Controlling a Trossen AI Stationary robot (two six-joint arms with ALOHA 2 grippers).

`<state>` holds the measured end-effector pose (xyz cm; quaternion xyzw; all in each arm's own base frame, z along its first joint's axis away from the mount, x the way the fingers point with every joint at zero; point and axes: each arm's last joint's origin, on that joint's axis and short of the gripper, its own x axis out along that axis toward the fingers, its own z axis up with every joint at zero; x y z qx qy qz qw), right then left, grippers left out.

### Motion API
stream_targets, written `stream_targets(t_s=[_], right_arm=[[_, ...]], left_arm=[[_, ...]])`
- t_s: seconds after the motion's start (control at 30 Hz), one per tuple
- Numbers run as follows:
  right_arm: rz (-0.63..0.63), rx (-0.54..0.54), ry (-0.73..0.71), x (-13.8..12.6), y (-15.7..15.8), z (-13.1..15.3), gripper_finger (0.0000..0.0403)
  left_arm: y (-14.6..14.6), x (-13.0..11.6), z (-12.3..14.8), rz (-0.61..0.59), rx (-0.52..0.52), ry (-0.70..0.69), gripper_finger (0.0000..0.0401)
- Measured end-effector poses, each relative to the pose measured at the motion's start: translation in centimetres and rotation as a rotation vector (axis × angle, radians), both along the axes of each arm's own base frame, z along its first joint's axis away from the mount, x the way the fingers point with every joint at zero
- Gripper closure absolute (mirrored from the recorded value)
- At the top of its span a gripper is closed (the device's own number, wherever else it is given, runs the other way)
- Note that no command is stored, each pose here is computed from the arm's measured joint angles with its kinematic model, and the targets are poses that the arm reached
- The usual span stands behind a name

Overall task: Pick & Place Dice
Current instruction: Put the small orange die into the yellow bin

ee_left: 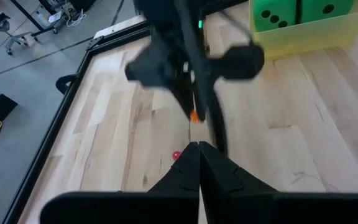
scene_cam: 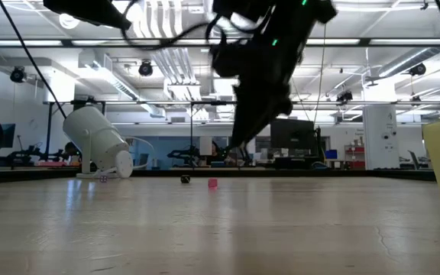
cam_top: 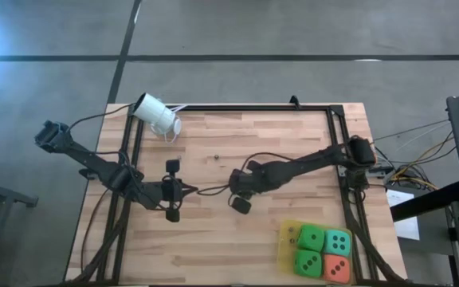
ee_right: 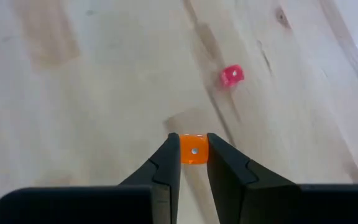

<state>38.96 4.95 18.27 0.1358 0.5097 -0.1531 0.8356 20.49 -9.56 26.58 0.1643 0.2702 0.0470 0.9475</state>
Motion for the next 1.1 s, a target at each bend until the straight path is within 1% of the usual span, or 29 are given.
stream_targets(t_s=[0.1, 0.23, 0.37, 0.47, 0.6, 0.77, 0.93, 1.1], right_arm=[[0.03, 0.007, -0.018, -1.2, 1.1, 2.3, 0.0346], [0.062, 0.029, -0.031, -3.6, 3.1, 5.4, 0.0346], [0.097, 0.044, 0.005, -6.1, 5.5, 7.1, 0.0346], [0.138, 0.048, 0.049, -8.1, 7.7, 7.8, 0.0346], [0.153, 0.072, 0.134, -10.6, 10.7, 7.7, 0.0346], [0.101, 0.08, 0.232, -13.2, 13.3, 7.1, 0.0346], [0.145, 0.088, 0.253, -14.3, 15.1, 6.8, 0.0346], [0.15, 0.109, 0.288, -14.2, 15.5, 6.1, 0.0346]], left_arm=[[0.0, 0.0, 0.0, -0.001, -0.006, 0.0, 0.0399], [0.0, 0.0, 0.0, 0.003, -0.015, -0.001, 0.0399], [0.0, 0.0, 0.0, 0.004, -0.017, 0.0, 0.0399], [0.0, 0.0, 0.0, 0.003, -0.018, 0.001, 0.0399], [0.0, 0.0, 0.0, 0.003, -0.019, 0.0, 0.0399], [0.0, 0.0, 0.0, 0.004, -0.019, -0.001, 0.0399], [0.0, 0.0, 0.0, 0.004, -0.019, -0.001, 0.0399], [0.0, 0.0, 0.0, -0.002, -0.023, 0.001, 0.0399]])
